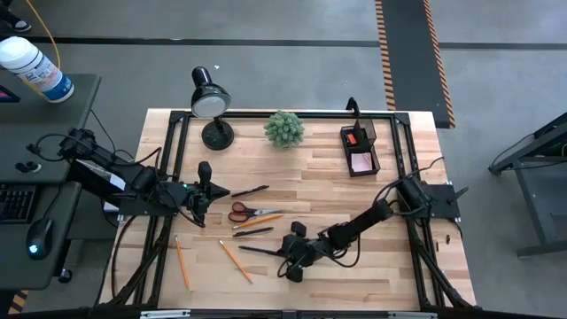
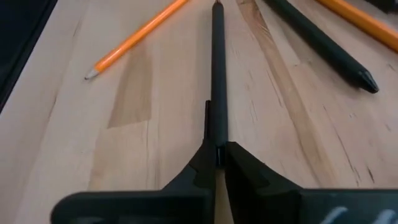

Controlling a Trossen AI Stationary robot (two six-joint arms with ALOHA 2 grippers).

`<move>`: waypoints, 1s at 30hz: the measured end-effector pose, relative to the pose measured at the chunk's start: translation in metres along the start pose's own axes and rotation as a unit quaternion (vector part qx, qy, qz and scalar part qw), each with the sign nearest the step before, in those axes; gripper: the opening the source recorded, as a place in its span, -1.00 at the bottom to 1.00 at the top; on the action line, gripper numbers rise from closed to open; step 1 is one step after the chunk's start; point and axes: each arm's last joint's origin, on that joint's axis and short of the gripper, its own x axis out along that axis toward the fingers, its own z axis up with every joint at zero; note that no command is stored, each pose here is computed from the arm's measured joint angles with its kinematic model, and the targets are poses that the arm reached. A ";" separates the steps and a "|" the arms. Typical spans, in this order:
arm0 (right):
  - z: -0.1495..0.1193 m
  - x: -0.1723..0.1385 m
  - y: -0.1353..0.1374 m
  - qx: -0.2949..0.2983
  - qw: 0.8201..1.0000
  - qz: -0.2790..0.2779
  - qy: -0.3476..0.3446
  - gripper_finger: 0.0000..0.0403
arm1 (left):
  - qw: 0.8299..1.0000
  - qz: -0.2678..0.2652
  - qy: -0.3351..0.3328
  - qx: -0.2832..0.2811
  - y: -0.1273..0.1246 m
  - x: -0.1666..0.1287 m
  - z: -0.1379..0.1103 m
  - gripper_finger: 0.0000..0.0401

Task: Pick and place office supplies into organizer
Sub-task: Put the bottom ballpen into the desk organizer

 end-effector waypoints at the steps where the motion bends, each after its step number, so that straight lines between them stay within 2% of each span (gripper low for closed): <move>1: 0.001 -0.001 0.000 -0.002 1.000 0.000 -0.002 -0.96 | 1.000 0.000 0.000 0.000 0.000 0.000 0.000 -1.00; 8: 0.015 -0.019 0.002 -0.036 0.999 -0.015 0.004 -0.98 | 1.000 0.000 0.000 0.000 0.000 0.000 0.000 -1.00; 12: 0.023 -0.039 0.003 -0.051 0.997 -0.051 0.015 -0.98 | 1.000 0.000 0.000 0.000 0.000 0.000 0.000 -1.00; 25: 0.046 -0.109 0.018 -0.067 0.986 -0.148 -0.024 -0.99 | 1.000 -0.001 0.002 0.001 0.000 0.000 0.000 -1.00; 30: 0.054 -0.109 0.000 -0.058 0.969 -0.234 -0.055 -1.00 | 1.000 -0.001 0.002 0.001 0.000 0.000 0.000 -1.00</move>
